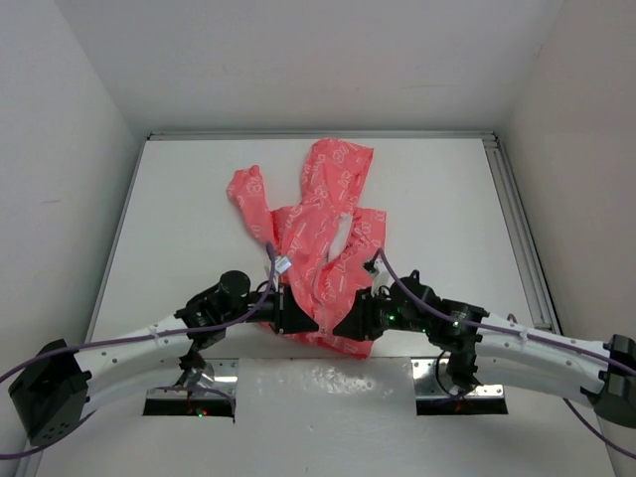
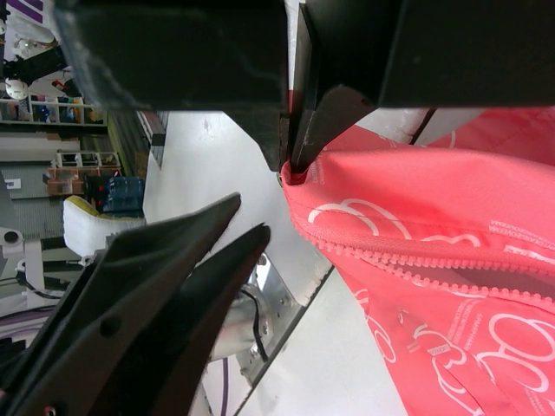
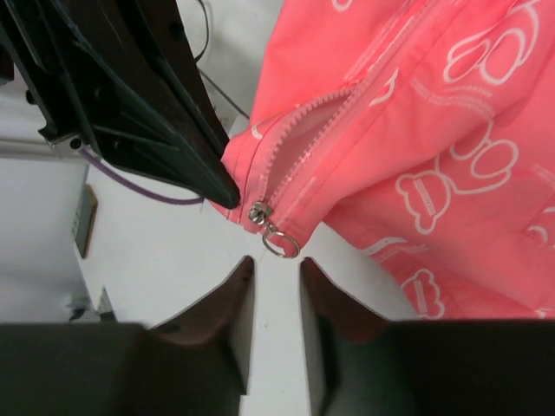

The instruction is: Zip up the jacket

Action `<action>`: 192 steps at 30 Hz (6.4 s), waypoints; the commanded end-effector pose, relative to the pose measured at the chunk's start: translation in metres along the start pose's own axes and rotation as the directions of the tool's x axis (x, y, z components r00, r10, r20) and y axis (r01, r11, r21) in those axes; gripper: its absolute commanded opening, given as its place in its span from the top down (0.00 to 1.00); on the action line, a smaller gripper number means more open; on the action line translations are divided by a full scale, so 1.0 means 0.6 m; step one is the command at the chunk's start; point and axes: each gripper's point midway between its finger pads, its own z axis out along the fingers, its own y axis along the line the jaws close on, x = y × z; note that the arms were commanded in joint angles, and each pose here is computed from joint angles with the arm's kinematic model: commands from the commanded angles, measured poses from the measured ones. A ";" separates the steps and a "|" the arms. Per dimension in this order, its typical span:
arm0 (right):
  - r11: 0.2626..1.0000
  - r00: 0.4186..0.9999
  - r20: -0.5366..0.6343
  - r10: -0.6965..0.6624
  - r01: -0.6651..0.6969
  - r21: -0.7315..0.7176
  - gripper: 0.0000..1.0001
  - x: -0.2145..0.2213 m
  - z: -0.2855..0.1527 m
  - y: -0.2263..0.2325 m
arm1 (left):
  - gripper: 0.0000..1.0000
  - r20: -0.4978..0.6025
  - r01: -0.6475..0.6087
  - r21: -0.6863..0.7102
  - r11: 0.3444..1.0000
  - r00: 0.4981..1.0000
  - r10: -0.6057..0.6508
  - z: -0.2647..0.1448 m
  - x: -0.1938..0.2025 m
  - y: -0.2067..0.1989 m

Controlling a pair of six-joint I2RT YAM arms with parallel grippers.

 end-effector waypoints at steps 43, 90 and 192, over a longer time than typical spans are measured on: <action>0.983 0.993 -0.053 0.109 -0.115 -0.143 0.57 0.031 0.031 0.020 | 1.00 0.037 -0.074 0.068 0.995 0.997 0.072 -0.010 -0.015 -0.037; 0.976 0.999 -0.031 0.042 -0.048 -0.214 0.68 0.008 0.028 0.070 | 1.00 0.036 -0.046 0.073 0.996 0.998 0.044 -0.014 -0.003 -0.028; 0.993 0.997 -0.042 0.061 -0.065 -0.102 0.74 0.002 0.013 0.060 | 1.00 0.036 -0.056 0.058 0.997 0.998 0.054 -0.011 0.005 -0.024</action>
